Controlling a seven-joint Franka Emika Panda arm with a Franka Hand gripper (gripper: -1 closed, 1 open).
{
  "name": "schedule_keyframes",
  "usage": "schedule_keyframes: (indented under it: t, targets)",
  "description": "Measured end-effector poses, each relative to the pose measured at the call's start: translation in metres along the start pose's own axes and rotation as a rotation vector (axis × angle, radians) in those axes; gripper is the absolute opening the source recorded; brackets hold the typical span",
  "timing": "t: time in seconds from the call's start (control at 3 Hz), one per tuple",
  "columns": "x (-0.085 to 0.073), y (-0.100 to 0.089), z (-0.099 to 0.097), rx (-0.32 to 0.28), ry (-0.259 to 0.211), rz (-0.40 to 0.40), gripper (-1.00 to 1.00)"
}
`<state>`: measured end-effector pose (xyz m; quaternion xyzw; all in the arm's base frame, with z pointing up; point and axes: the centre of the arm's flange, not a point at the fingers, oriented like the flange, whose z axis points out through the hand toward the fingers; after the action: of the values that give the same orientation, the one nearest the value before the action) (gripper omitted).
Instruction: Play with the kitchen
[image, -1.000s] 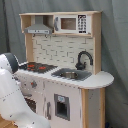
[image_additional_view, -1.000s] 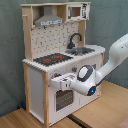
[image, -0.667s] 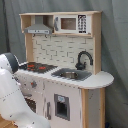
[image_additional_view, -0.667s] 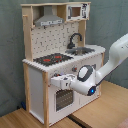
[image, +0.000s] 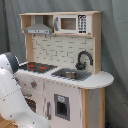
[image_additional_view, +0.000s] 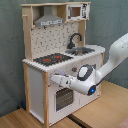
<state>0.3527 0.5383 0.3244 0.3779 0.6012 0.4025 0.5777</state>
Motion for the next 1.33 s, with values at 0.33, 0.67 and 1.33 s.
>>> schedule_keyframes:
  t: [0.33,0.67,1.33]
  targets:
    - [-0.0002,0.0005,0.0000,0.003,0.003,0.109,-1.00]
    - [-0.0004,0.0011,0.0000,0.007,0.006,0.223,-1.00]
    - [-0.0010,0.0024,0.0000,0.016,0.012,0.448,-1.00]
